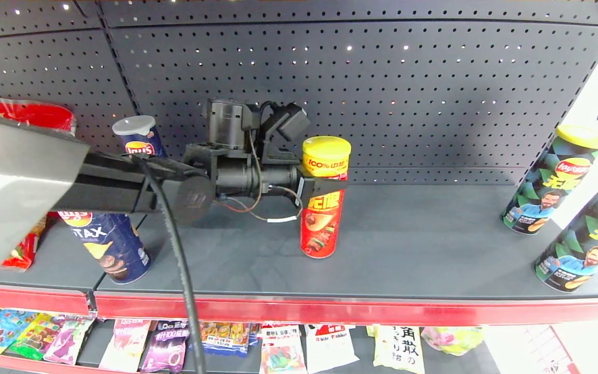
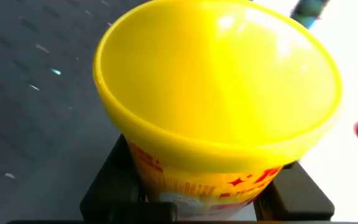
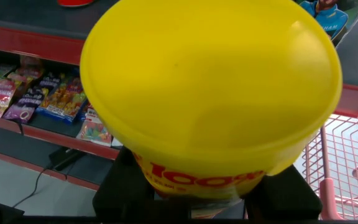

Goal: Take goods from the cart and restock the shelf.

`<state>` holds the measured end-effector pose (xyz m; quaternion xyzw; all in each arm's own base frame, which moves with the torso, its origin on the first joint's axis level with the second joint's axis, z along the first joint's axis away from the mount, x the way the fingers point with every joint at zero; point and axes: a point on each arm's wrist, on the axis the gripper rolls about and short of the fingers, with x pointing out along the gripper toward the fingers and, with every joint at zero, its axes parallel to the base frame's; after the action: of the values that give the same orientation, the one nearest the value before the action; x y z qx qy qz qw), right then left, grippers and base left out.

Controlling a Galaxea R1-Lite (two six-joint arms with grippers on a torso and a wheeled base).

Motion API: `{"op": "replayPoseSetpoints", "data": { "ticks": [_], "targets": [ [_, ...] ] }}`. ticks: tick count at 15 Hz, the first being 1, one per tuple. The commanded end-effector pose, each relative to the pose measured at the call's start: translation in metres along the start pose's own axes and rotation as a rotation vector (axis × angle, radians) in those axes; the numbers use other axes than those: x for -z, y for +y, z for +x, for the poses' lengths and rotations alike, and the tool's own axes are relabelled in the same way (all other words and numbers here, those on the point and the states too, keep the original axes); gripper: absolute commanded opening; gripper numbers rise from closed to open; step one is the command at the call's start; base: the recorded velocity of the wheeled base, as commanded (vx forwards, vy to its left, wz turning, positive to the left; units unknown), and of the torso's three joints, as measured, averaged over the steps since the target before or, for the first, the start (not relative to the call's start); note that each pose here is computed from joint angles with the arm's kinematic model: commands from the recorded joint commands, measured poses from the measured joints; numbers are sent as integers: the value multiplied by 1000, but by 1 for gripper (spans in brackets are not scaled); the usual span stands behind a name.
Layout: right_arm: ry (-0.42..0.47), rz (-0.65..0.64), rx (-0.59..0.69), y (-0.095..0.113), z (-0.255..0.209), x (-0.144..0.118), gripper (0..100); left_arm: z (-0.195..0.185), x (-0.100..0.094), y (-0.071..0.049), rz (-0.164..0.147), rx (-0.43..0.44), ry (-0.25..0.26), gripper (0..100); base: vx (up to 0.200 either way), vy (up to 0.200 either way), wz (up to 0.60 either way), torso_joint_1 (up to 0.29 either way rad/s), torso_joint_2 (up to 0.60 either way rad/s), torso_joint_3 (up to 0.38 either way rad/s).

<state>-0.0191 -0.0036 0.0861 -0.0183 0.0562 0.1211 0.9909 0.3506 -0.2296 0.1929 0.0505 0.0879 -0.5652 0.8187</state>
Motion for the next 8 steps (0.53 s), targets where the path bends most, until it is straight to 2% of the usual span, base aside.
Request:
{"op": "replayPoseSetpoints", "data": {
  "ticks": [1, 4, 8],
  "targets": [
    [2, 0, -1, 0, 0, 0, 0, -32, -14, -25, 21, 34, -19, 0, 0, 0, 0, 0, 0, 0],
    [2, 0, -2, 0, 0, 0, 0, -36, 2, -31, 56, 68, 9, 0, 0, 0, 0, 0, 0, 0],
    [2, -2, -4, 0, 0, 0, 0, -35, 13, -37, 56, 82, 20, 0, 0, 0, 0, 0, 0, 0]
  ]
}}
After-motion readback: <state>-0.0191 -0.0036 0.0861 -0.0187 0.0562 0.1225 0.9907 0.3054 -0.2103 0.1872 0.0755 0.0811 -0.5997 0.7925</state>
